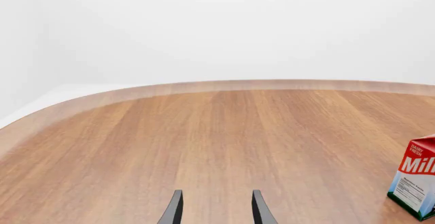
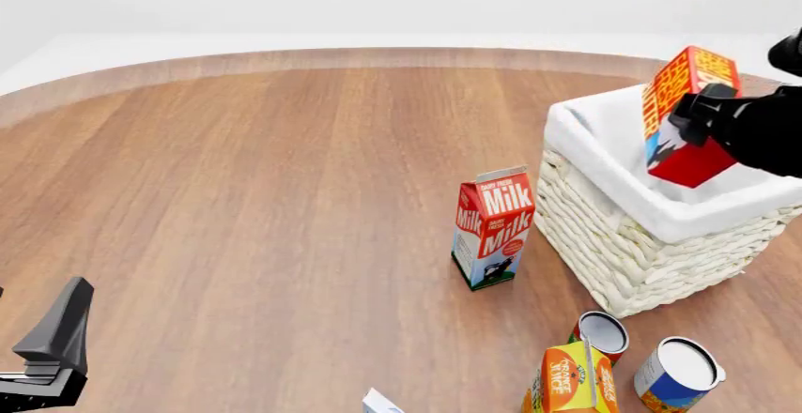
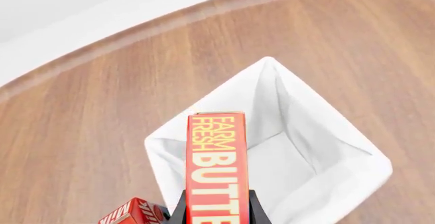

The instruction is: Pick up the cream cheese box and the butter, and put them in the basket.

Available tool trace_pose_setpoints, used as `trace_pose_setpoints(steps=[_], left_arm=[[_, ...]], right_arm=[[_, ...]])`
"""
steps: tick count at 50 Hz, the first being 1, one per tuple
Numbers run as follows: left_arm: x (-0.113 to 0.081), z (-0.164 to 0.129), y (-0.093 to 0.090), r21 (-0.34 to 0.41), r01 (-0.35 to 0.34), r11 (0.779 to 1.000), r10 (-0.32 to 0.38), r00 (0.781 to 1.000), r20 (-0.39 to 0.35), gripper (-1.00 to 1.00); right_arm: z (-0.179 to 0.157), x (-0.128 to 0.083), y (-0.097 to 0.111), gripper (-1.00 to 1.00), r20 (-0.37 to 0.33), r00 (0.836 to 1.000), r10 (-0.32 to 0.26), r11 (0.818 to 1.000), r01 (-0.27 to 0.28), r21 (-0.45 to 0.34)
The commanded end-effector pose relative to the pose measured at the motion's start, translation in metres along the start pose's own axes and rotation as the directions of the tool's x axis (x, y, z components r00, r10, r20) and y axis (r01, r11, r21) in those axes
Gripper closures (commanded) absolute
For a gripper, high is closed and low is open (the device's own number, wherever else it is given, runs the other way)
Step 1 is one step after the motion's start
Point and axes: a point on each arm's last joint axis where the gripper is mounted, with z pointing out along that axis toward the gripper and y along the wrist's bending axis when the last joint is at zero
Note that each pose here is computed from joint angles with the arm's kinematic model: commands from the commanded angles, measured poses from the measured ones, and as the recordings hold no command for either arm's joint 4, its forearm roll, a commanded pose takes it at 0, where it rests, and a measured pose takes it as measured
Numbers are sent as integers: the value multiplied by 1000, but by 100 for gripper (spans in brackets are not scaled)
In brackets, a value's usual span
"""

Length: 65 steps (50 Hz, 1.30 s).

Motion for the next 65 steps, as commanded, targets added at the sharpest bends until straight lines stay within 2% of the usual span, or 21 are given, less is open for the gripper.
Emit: trace_pose_setpoints(steps=[1,39,43,44,65], left_arm=[[0,0,0,0,0,1000,0,1000,0,-100],[0,0,0,0,0,1000,0,1000,0,-100],[0,0,0,0,0,1000,0,1000,0,-100],[0,0,0,0,0,1000,0,1000,0,-100],[0,0,0,0,0,1000,0,1000,0,-100]], right_arm=[[1,-3,1,100,21,1000,15,1000,-15,-7],[15,6,-3,100,10,1000,27,1000,-27,-1],[13,2,-4,100,24,999,26,1000,-26,2],[12,2,-2,-100,20,1000,10,1000,-10,-2],[-5,-10,4,-100,50,999,-5,1000,6,-20]])
